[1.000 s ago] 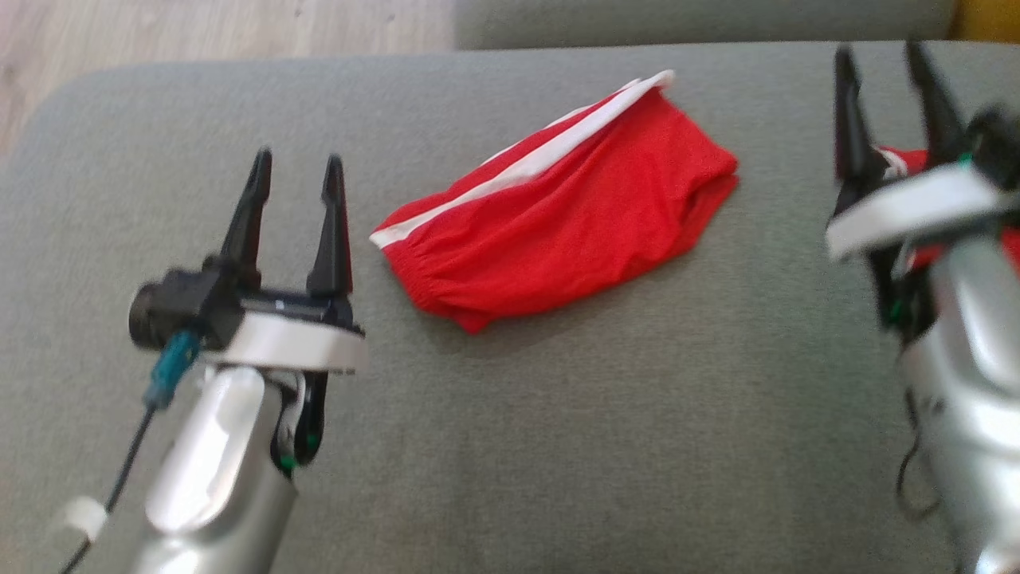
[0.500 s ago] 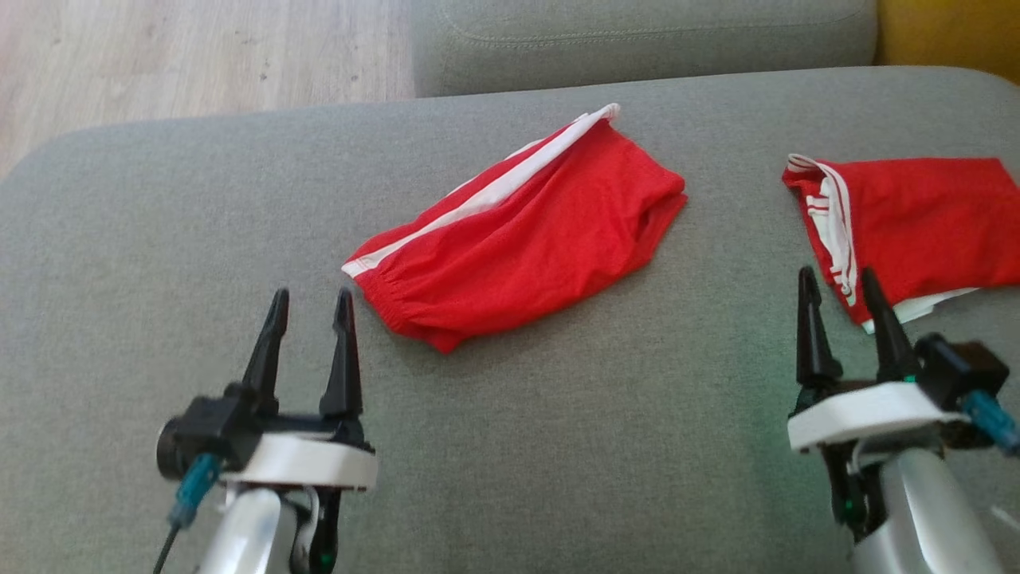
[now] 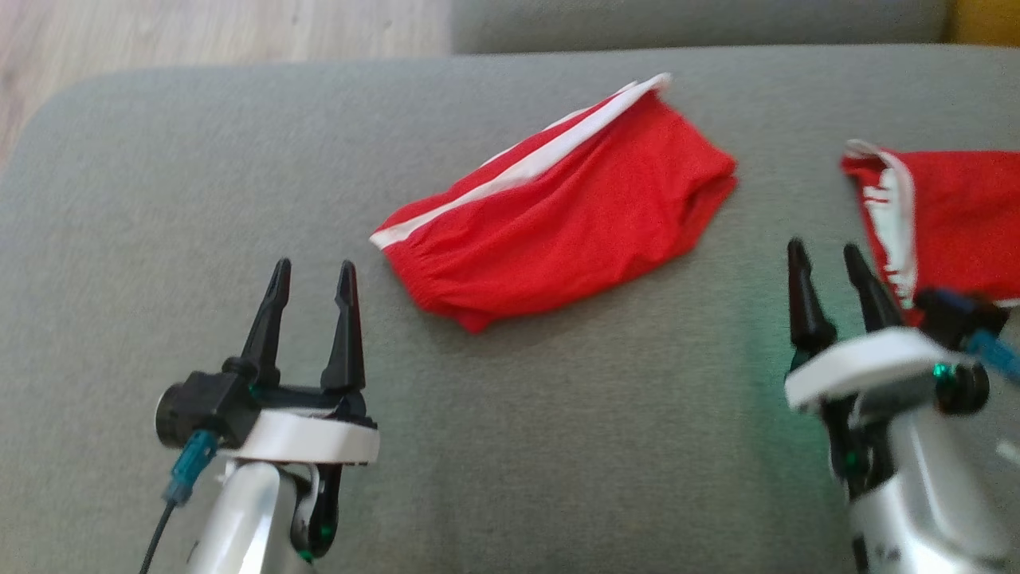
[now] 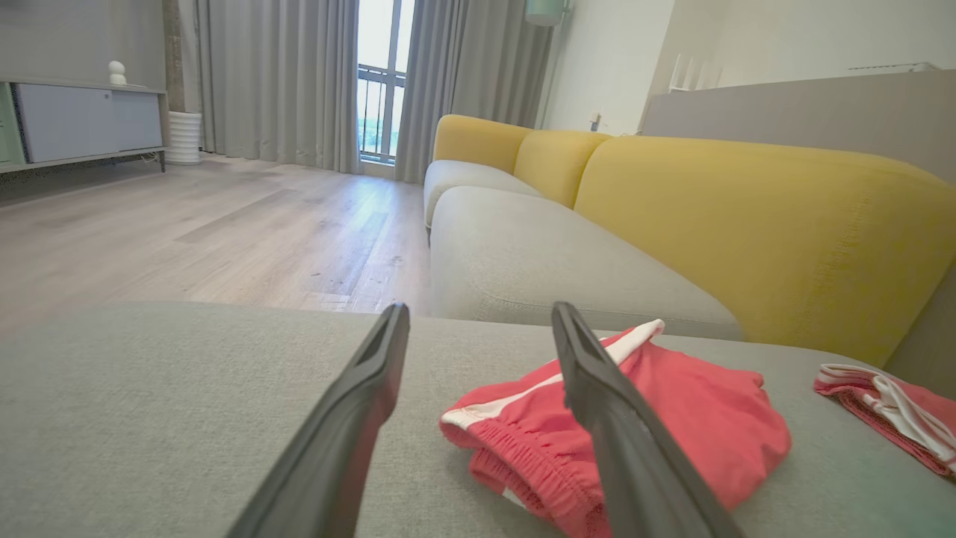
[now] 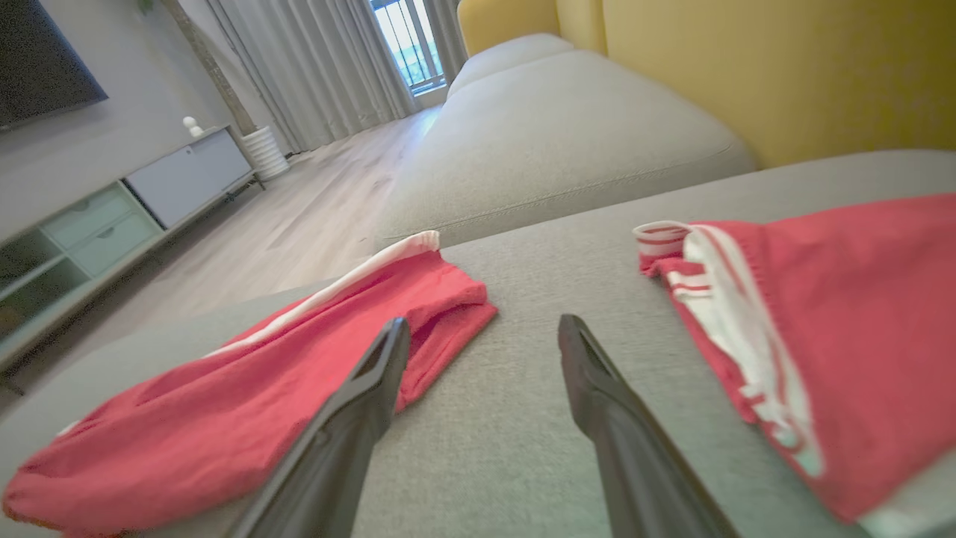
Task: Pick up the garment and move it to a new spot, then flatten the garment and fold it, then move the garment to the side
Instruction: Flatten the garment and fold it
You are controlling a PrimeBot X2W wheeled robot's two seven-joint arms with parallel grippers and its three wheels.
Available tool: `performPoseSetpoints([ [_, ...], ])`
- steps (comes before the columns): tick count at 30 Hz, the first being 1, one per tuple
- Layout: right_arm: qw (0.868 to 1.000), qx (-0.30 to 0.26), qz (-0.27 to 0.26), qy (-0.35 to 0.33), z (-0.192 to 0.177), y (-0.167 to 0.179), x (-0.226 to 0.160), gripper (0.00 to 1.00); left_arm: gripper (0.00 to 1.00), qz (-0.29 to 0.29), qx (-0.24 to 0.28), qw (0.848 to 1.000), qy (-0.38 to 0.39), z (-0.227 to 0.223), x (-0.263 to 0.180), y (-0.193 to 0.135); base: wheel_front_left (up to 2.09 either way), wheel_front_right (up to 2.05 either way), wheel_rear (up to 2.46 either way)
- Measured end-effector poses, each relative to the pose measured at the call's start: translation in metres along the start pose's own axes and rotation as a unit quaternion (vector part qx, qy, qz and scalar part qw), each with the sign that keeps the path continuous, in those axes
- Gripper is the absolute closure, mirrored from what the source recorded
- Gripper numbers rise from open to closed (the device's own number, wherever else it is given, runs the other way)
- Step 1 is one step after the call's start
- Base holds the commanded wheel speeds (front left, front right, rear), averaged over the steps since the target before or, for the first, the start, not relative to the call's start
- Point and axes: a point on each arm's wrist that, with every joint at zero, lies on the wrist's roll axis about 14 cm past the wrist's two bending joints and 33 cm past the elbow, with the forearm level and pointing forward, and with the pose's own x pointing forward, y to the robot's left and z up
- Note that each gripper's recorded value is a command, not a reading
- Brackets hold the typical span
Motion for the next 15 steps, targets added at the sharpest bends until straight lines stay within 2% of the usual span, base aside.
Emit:
performPoseSetpoints([
  [6, 0.994, 0.089, 0.001, 0.066, -0.019, 0.005, 0.05, 0.0, 0.0, 0.022, 0.003, 1.0, 0.017, -0.011, 0.001, 0.019, 0.0, 0.0, 0.0],
  [9, 0.985, 0.133, -0.009, 0.111, -0.039, 0.006, 0.071, 0.0, 0.0, 0.03, 0.006, 0.999, 0.027, -0.017, 0.0, 0.025, 0.0, 0.0, 0.0],
  [12, 0.968, 0.196, -0.015, 0.157, -0.062, 0.013, 0.088, 0.0, 0.0, 0.039, 0.007, 0.999, 0.033, -0.02, -0.001, 0.033, 0.0, 0.0, 0.0],
  [15, 0.958, 0.226, -0.016, 0.174, -0.065, 0.019, 0.111, 0.0, 0.0, 0.054, 0.017, 0.997, 0.043, -0.025, -0.004, 0.042, 0.0, 0.0, 0.0],
])
